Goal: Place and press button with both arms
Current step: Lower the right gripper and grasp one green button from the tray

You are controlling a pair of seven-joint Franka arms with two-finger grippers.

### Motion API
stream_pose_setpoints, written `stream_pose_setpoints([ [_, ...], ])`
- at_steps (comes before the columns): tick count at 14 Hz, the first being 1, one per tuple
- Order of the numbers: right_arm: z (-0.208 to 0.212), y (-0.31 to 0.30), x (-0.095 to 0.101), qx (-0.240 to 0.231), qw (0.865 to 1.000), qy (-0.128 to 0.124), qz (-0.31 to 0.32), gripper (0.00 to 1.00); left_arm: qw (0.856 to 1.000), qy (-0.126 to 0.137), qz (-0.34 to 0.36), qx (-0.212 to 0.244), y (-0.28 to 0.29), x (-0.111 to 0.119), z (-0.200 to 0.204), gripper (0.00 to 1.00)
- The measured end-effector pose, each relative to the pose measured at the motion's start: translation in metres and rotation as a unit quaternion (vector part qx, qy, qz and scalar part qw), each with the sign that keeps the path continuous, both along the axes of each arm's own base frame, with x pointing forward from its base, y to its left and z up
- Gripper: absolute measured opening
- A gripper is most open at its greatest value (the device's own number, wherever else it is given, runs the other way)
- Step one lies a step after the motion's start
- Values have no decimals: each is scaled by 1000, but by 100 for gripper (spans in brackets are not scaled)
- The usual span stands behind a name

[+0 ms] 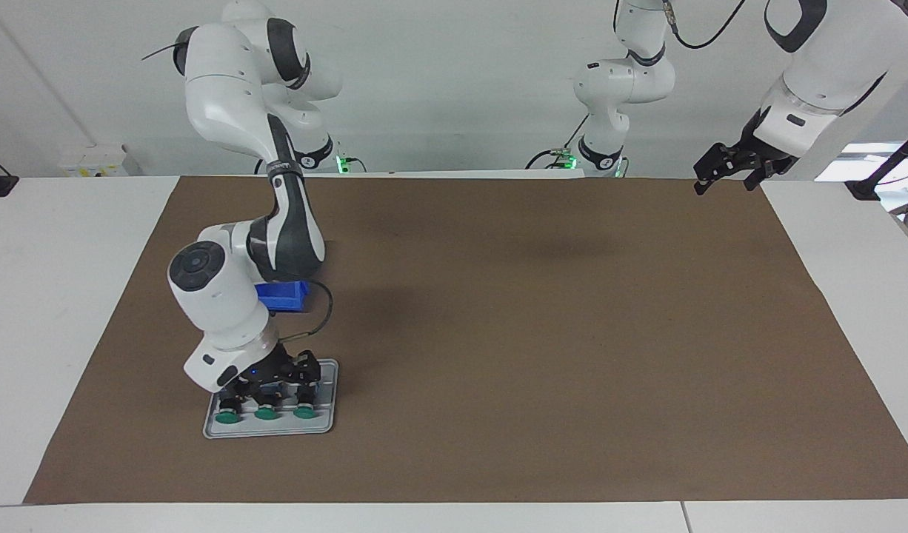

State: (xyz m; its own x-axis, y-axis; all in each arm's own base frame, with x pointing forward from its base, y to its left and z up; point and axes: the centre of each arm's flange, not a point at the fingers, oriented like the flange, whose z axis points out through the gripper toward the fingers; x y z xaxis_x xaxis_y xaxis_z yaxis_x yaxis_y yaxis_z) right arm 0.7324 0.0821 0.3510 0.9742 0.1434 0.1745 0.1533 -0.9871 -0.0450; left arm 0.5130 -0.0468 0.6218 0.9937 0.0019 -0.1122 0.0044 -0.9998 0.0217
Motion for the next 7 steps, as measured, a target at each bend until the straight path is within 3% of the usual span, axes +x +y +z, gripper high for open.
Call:
stream_pose_setpoints([
  [7,-25,7,0,2,1000,5,-7,93,1000,0,0,0,0,0,0,100],
])
